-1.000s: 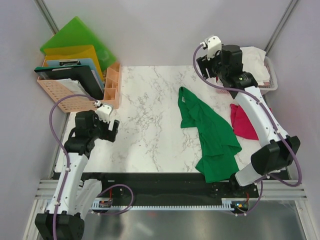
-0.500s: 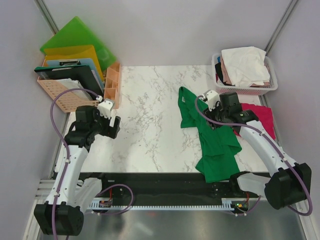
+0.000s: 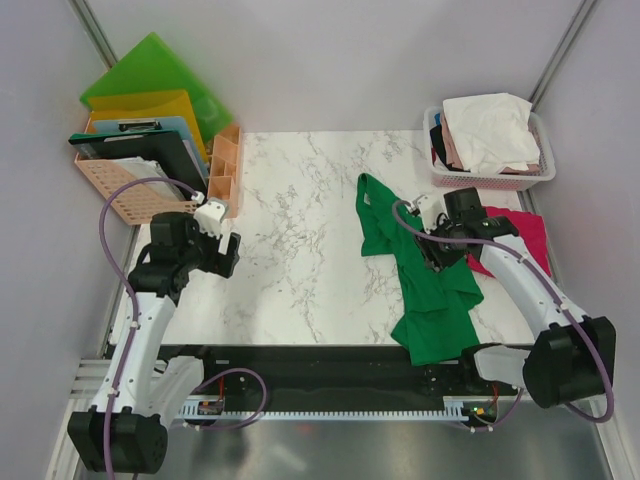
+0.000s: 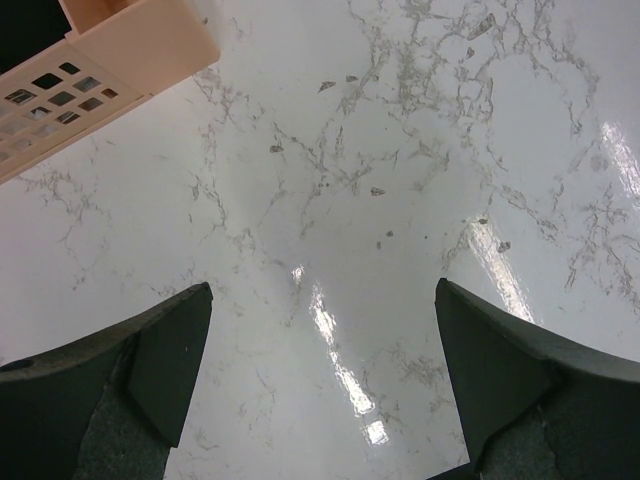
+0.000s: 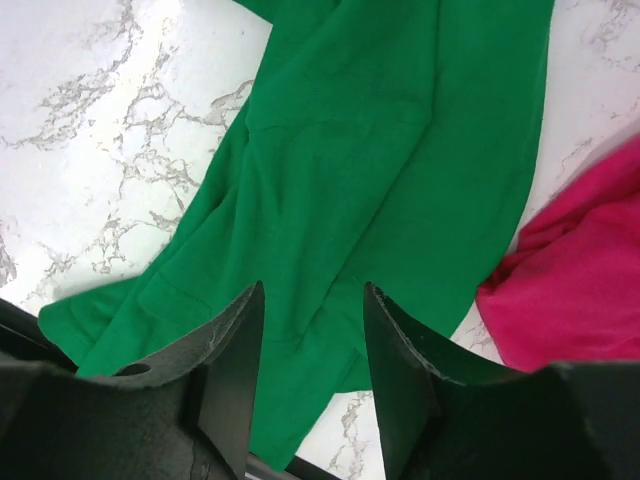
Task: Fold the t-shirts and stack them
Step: Flatten out the tshirt
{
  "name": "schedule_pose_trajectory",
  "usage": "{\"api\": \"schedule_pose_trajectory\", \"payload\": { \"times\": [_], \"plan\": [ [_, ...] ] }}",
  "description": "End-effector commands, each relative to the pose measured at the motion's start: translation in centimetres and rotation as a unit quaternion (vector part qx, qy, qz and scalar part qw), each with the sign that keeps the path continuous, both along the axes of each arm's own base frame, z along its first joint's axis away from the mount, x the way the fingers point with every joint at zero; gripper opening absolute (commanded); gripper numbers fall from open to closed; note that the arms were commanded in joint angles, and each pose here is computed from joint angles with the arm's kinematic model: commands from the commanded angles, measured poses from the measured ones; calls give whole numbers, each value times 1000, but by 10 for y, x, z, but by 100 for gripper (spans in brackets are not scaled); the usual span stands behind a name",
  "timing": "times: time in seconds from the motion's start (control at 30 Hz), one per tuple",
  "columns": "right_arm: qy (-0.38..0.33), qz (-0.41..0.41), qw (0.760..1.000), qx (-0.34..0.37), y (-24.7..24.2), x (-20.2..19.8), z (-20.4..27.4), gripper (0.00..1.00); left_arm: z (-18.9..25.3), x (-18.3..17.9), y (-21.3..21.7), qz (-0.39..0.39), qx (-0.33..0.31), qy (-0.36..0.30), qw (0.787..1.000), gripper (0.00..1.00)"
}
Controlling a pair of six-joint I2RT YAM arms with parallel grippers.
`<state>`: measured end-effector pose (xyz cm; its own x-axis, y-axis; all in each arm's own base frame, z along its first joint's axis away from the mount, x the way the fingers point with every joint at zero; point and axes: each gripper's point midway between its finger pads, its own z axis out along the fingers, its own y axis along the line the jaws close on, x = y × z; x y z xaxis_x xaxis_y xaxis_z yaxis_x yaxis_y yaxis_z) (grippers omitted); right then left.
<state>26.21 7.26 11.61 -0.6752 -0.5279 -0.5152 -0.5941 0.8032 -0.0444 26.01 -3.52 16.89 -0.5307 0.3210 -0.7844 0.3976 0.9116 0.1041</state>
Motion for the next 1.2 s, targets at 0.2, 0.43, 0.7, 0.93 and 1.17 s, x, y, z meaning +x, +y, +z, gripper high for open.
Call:
{"api": "schedule_pose_trajectory", "payload": {
  "times": [0.2,0.43,0.7,0.93,1.17],
  "plan": [
    [79,68,990,-97,-31,-32,-18,61,12,7,3,6,6,-21,1000,100],
    [114,77,983,-118,-52,-57,-37,62,12,11,3,5,5,-17,1000,100],
    [181,119,973,-83,-41,-73,-59,57,11,13,4,9,9,-15,1000,100],
    [198,138,967,-76,-38,-74,-70,61,9,14,6,13,13,-12,1000,100],
    [219,148,961,-76,-37,-76,-88,62,11,17,7,14,14,-11,1000,100]
  ]
}}
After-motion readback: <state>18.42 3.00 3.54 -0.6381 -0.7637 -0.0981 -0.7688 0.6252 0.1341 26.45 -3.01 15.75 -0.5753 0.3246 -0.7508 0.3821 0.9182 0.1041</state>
